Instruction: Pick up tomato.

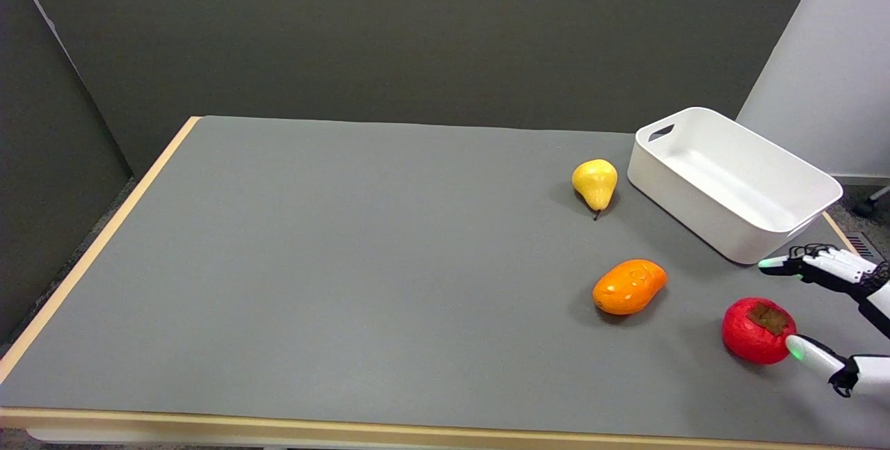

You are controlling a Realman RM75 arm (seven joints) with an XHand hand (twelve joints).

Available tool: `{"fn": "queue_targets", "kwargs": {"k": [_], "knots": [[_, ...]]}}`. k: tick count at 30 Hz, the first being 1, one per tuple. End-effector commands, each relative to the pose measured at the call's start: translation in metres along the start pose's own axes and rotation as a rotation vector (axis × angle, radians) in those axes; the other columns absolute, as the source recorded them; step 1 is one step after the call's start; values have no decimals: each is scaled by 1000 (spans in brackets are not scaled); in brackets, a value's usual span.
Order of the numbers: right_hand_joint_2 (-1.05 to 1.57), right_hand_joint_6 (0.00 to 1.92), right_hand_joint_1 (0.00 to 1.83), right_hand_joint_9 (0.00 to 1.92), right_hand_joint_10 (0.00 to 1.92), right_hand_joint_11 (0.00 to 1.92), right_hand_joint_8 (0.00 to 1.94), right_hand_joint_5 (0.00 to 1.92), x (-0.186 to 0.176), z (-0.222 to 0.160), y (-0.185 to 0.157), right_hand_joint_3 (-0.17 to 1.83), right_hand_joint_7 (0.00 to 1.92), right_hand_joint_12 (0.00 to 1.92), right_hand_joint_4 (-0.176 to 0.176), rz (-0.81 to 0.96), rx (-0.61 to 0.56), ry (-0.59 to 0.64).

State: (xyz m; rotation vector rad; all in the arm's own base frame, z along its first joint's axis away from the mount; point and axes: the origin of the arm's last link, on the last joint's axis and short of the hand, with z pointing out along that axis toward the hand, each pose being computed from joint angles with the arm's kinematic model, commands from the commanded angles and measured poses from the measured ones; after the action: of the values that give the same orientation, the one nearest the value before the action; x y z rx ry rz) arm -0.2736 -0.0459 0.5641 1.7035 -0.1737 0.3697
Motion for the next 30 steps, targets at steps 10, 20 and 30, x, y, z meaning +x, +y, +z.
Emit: {"fn": "queue_targets", "kwargs": {"k": [10, 20, 30], "knots": [[616, 609, 485, 323, 879, 301, 467, 322, -25, -9, -11, 886, 461, 1523, 106, 63, -1, -58], [613, 604, 504, 319, 881, 304, 466, 321, -36, -4, -13, 889, 460, 1529, 104, 89, 3, -73], [613, 590, 518, 315, 877, 301, 456, 315, -39, 12, -10, 893, 452, 1526, 102, 86, 33, -93]]}}
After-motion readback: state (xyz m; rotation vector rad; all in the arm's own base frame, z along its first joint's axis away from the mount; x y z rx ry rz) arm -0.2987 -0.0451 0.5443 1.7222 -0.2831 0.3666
